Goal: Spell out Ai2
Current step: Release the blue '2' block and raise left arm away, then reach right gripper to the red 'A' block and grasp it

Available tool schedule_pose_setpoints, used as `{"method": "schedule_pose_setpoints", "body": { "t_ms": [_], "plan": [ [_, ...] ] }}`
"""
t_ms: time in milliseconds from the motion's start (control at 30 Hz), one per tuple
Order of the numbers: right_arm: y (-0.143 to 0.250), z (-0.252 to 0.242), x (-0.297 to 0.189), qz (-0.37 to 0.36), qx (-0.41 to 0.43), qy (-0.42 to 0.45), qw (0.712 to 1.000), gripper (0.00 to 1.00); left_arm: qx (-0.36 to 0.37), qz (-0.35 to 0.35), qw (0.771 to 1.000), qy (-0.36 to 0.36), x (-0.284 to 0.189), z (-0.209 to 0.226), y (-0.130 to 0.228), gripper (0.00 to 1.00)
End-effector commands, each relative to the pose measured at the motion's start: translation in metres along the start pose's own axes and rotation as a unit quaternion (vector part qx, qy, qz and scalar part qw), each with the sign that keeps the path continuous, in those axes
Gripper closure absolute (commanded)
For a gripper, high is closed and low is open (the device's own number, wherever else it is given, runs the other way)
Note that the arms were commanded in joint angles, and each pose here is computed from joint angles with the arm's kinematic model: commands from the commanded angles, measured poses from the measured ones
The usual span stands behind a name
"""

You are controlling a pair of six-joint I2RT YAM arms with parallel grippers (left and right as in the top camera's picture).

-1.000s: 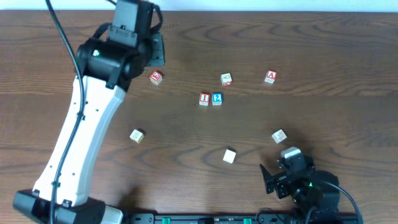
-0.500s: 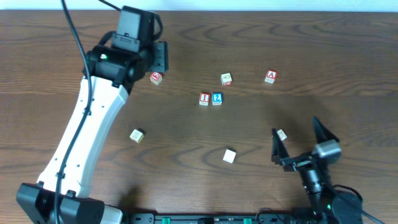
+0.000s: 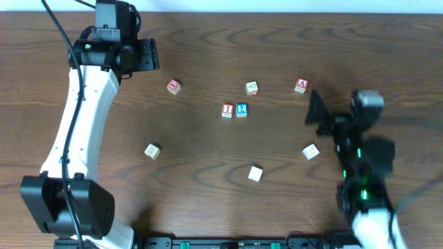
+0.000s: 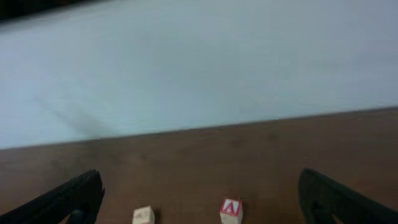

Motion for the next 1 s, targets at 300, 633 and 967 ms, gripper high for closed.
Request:
{"method": "schedule_pose_setpoints", "body": {
  "t_ms": [300, 633, 967],
  "plan": [
    [-0.022, 0.012, 0.132, 0.035, 0.009, -0.084, 0.996, 0.01, 0.006, 0.021, 1.000, 0.007, 0.004, -0.001, 0.007, 0.28],
    [0.035, -0.008, 0.185, 0.280, 0.047, -0.041, 0.958, 0.01, 0.006, 0.022, 1.000, 0.007, 0.004, -0.001, 0.007, 0.27],
    [0.080, -0.035, 0.190, 0.402, 0.092, 0.102, 0.905, 0.01, 0.006, 0.034, 0.999, 0.005, 0.009, 0.000, 0.011, 0.27]
  ]
}}
Point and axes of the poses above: each gripper's point midway between its finger pads, its own x axis out along the fingers, its own z axis along the line the jaws close on, y = z × x, the point moved 5 cm from there along -x, back along the fingers, and after that the axes turned 1 degree about -x, right-handed, at the moved point
